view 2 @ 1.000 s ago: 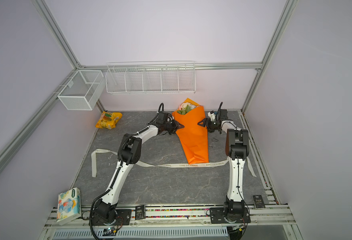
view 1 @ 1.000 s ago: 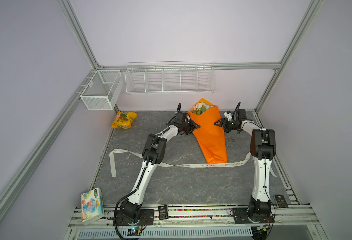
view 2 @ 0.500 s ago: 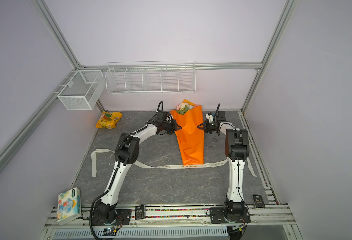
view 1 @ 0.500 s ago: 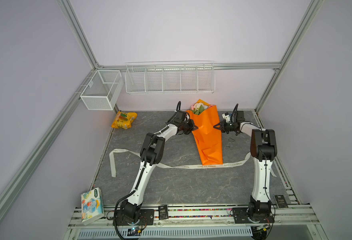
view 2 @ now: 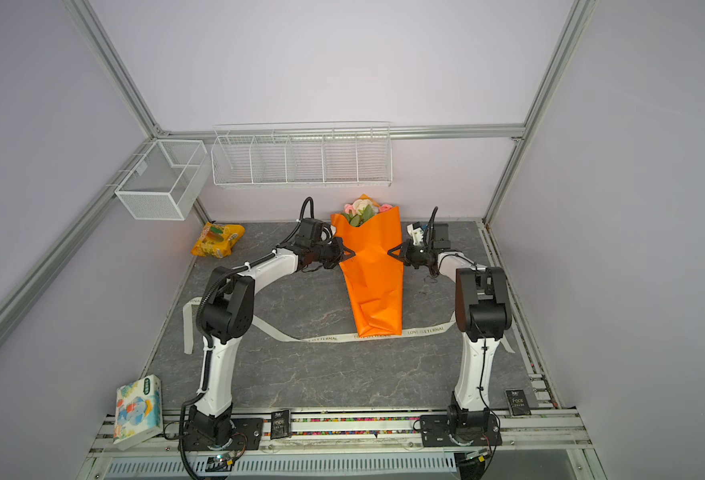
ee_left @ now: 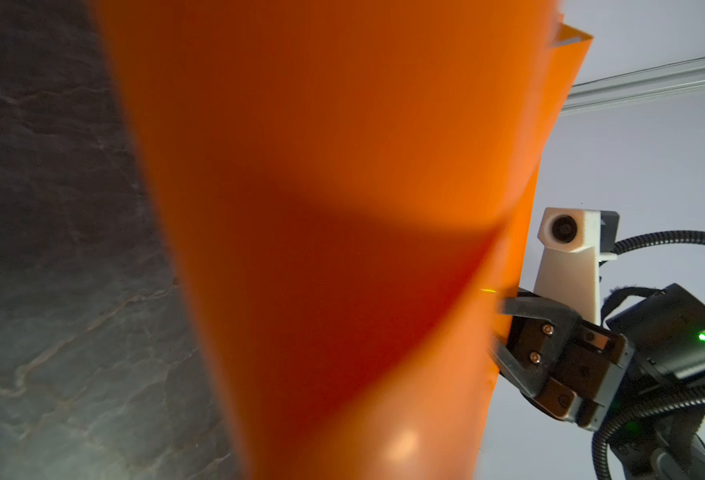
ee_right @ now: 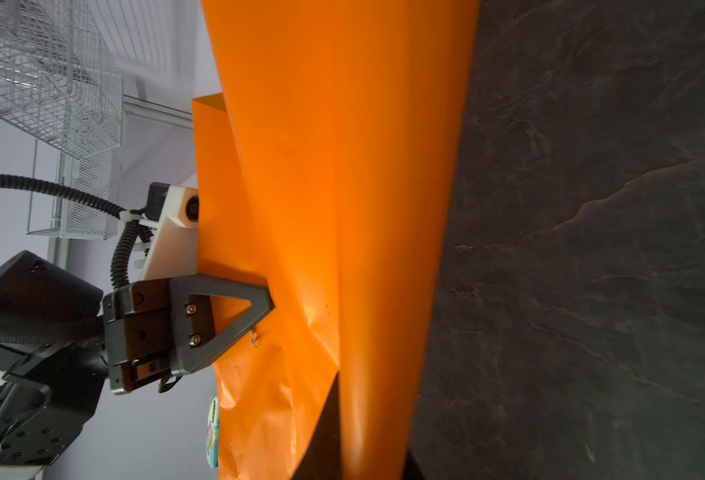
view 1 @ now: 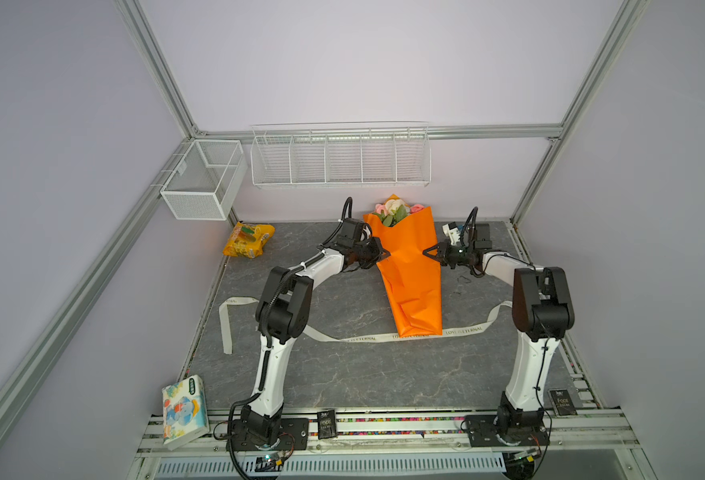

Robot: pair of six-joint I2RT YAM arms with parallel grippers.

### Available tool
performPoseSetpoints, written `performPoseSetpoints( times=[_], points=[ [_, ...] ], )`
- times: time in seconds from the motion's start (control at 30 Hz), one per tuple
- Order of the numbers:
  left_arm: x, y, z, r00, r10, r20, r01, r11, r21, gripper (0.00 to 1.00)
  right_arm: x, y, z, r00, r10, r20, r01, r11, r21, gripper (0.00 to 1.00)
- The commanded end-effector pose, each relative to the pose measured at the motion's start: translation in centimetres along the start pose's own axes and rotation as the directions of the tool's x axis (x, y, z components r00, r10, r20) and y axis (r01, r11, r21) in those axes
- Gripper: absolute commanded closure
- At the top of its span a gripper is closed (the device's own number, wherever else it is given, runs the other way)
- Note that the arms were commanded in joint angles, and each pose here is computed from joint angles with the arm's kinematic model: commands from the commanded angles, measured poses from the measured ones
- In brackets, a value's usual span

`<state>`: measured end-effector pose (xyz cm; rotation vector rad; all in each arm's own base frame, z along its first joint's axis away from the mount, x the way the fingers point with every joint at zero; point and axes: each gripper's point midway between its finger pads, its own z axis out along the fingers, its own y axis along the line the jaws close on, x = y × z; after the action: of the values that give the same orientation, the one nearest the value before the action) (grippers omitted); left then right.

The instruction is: Tie the bouquet of fake flowers

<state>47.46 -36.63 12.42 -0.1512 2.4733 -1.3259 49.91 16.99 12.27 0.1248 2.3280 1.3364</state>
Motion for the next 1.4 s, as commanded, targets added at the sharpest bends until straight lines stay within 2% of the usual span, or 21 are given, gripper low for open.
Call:
performPoseSetpoints(
  times=[0.0, 0.13, 0.3, 0.43, 0.6, 0.67, 0.83, 1.07, 1.37],
  points=[
    [0.2, -1.9, -2.6, 1.000, 0.007, 0.019, -0.008, 0.999, 0.041, 1.00, 0.4, 3.2, -0.9, 0.999, -0.045, 0.023, 0.046, 0.999, -0.020, 0.88],
    [2.0, -1.7, -5.1, 1.000, 0.019, 0.008, -0.020, 0.999, 0.028, 1.00, 2.6, 4.8, -1.1, 0.998, -0.054, 0.009, 0.054, 0.998, -0.010, 0.88],
    [4.9, 0.3, -7.8, 0.999, 0.041, 0.015, -0.040, 0.999, -0.030, 1.00, 5.8, 6.6, -1.6, 0.997, -0.075, 0.012, 0.075, 0.997, -0.005, 0.89],
    [7.3, 1.6, -9.7, 0.999, 0.043, 0.025, -0.042, 0.999, -0.028, 1.00, 9.9, 8.0, -1.3, 0.994, -0.111, -0.012, 0.111, 0.994, 0.024, 0.88],
    [10.5, 3.9, -11.8, 0.998, 0.065, 0.014, -0.064, 0.996, -0.060, 1.00, 14.1, 8.1, -1.1, 0.991, -0.133, -0.004, 0.133, 0.988, 0.075, 0.88],
    [11.7, 5.3, -12.3, 0.997, 0.076, 0.009, -0.075, 0.993, -0.088, 1.00, 16.3, 6.6, -0.9, 0.993, -0.120, -0.007, 0.120, 0.986, 0.115, 0.88],
    [13.5, 7.5, -12.0, 0.993, 0.119, -0.015, -0.120, 0.989, -0.089, 1.00, 18.8, 4.7, 0.3, 0.993, -0.121, 0.012, 0.118, 0.981, 0.154, 0.88],
    [13.8, 10.7, -10.2, 0.990, 0.129, -0.049, -0.135, 0.979, -0.155, 1.00, 19.7, 1.2, 2.2, 0.995, -0.104, -0.010, 0.104, 0.967, 0.231, 0.89],
    [11.3, 12.4, -7.4, 0.995, 0.097, -0.033, -0.102, 0.980, -0.172, 1.00, 18.2, -1.9, 4.4, 0.997, -0.068, -0.018, 0.071, 0.965, 0.252, 0.90]
  ],
)
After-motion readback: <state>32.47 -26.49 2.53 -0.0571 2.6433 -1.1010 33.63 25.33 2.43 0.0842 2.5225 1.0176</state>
